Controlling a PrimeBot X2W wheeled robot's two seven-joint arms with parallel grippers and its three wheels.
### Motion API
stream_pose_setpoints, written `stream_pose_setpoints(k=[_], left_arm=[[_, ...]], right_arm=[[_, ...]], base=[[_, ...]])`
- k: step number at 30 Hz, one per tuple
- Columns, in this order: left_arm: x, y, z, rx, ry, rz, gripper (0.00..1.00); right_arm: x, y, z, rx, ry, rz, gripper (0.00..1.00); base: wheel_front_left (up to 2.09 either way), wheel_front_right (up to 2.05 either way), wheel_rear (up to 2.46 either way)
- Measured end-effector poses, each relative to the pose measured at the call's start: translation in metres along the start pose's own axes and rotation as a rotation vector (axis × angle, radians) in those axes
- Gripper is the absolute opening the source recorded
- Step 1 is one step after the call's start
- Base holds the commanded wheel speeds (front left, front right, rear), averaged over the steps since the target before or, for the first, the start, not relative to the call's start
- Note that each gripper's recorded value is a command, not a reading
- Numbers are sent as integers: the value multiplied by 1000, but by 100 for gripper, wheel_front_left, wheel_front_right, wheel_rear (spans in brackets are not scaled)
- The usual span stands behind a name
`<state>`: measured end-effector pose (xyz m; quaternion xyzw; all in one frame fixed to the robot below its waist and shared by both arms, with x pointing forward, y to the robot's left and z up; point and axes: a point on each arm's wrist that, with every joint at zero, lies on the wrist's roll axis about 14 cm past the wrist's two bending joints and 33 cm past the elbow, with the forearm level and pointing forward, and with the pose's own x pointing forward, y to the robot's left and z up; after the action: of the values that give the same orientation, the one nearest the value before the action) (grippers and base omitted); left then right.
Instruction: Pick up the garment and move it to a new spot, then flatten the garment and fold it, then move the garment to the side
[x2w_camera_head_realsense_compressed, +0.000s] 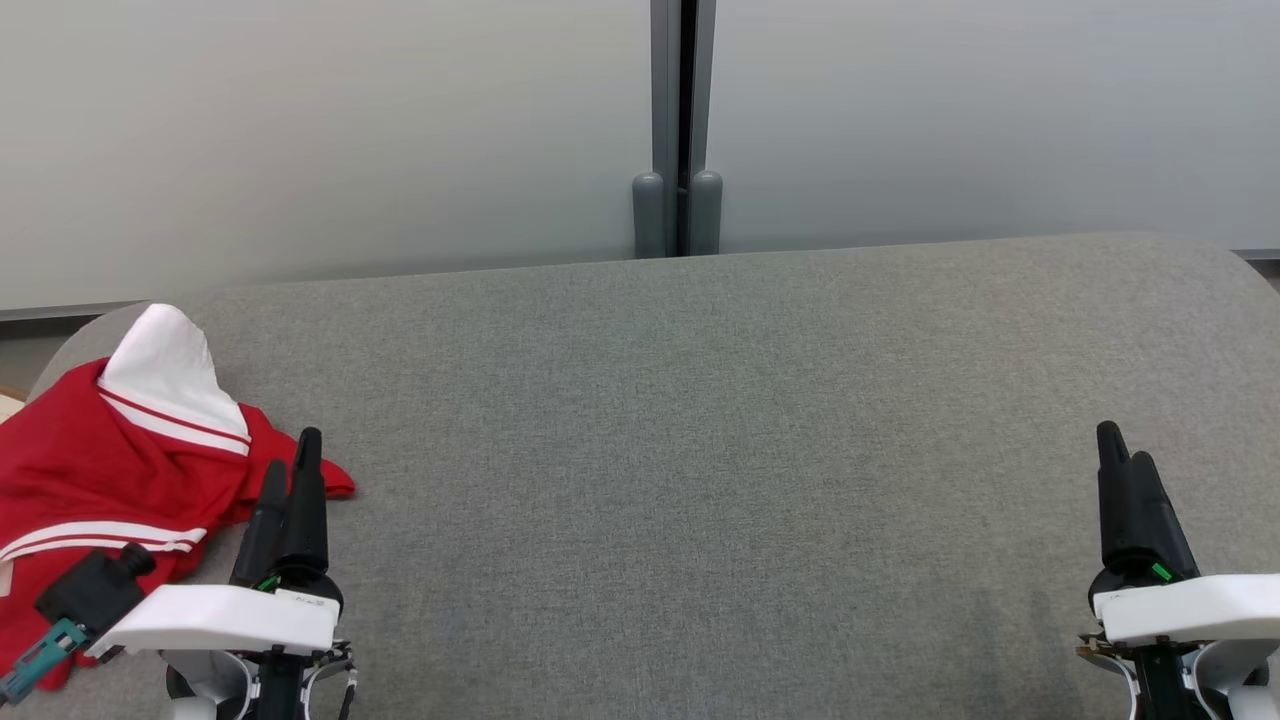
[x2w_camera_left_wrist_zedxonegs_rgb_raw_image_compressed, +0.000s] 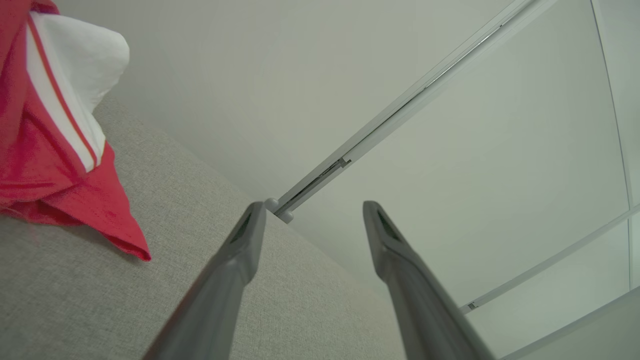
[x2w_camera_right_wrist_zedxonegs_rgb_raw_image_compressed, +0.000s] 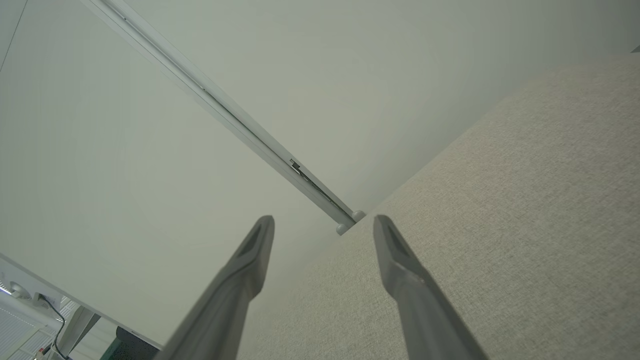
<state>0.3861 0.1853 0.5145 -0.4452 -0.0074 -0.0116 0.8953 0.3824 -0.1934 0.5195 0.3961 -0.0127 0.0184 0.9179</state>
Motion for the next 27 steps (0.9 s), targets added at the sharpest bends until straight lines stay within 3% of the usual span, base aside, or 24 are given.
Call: stream_pose_setpoints(k=[27], left_arm=[[-3, 9, -13, 434, 40, 5, 100]], right_arm=[[-5, -1, -22, -368, 60, 22, 100]], base=[[0, 0, 0]])
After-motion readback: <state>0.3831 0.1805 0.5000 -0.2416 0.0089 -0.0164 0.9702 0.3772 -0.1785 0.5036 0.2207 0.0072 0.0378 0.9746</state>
